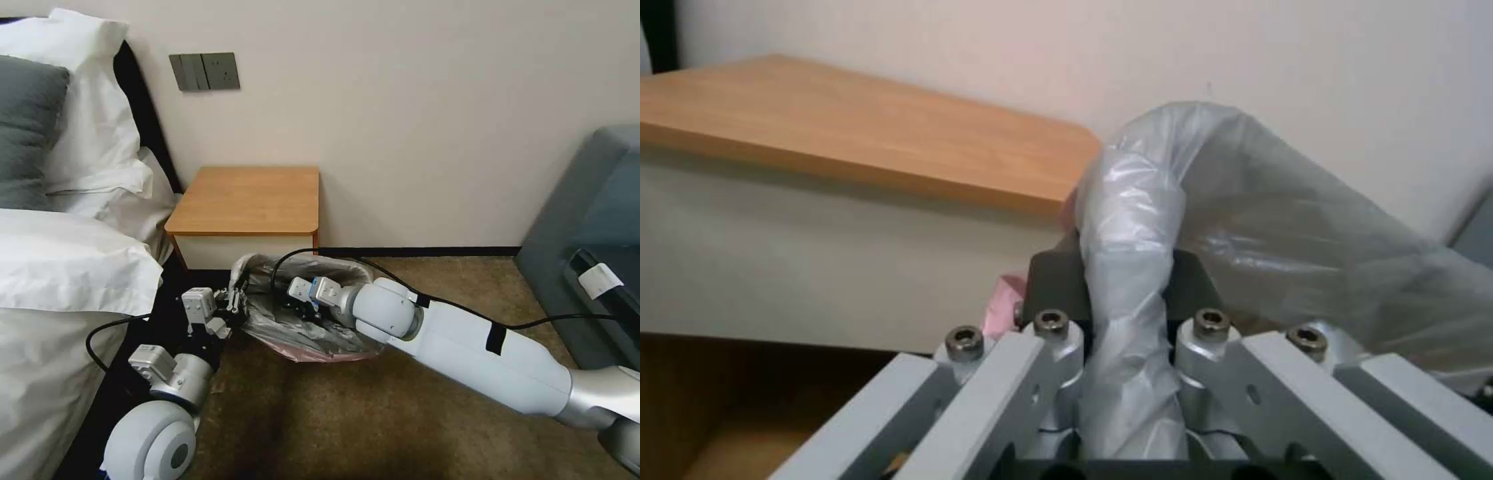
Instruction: Pick up the garbage bag from the table and place it over the trash can.
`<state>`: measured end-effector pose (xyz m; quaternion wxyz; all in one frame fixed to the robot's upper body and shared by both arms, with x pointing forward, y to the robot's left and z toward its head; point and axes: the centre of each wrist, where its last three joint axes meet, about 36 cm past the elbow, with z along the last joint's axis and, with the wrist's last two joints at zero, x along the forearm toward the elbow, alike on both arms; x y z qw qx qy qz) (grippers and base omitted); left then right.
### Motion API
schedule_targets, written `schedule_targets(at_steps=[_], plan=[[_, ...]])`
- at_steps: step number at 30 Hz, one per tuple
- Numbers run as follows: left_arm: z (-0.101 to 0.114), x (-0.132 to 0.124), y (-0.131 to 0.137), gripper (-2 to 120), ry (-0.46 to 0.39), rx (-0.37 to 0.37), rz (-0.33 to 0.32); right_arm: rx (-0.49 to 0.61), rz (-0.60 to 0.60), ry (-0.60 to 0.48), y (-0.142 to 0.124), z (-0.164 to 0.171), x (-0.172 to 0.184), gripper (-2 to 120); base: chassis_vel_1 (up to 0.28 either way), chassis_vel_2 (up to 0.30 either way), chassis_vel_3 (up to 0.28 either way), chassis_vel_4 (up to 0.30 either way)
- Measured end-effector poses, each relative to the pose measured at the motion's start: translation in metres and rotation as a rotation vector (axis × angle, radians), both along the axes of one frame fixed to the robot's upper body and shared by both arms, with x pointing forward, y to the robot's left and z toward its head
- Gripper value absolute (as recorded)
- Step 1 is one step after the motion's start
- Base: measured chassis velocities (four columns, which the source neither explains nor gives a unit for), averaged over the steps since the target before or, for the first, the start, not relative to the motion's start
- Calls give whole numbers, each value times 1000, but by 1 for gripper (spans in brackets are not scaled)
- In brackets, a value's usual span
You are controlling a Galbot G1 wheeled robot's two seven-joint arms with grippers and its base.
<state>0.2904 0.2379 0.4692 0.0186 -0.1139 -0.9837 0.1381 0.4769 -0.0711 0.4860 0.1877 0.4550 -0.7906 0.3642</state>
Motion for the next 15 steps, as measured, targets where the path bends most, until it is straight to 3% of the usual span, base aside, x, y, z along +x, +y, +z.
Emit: schedule_targets(at_steps=[15], plan=[[1,-1,-3,8,-9,-2,-20,-78,44,-25,9,-10,5,0,0,0,0,0]])
